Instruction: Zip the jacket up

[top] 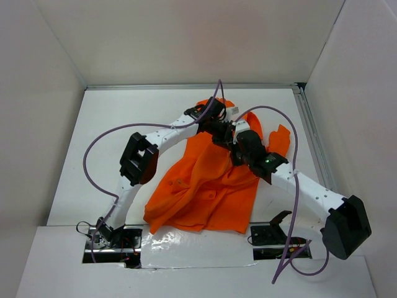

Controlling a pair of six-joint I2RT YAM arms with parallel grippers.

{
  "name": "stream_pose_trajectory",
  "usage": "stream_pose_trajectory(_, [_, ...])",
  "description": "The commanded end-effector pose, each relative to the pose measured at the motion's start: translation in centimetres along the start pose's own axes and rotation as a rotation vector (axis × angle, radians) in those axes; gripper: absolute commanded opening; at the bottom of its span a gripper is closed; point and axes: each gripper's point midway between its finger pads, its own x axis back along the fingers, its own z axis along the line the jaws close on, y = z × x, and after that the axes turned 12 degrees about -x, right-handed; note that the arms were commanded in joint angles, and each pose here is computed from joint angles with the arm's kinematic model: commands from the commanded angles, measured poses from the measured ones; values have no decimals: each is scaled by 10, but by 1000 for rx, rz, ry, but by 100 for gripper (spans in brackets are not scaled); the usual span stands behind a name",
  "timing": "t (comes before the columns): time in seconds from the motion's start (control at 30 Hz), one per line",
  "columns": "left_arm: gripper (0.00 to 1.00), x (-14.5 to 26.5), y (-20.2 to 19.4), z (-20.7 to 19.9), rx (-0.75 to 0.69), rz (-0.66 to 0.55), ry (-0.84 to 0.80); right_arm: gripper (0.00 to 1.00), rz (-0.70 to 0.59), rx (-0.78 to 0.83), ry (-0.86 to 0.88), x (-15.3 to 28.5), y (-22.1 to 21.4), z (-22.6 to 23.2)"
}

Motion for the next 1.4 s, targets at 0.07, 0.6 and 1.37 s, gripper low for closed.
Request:
stream_pose_trajectory(0.07, [0,22,36,-12,-83,-128,11,0,40,3,89,1,-9,32])
stream_pose_trajectory(0.6, [99,56,50,-14,-143,-174,65,0,38,-89,46,9,-10,45])
stream_pose_trajectory(1.37, [97,100,-71,-31,-299,-130,248,0,-48,-202,72,28,46,42])
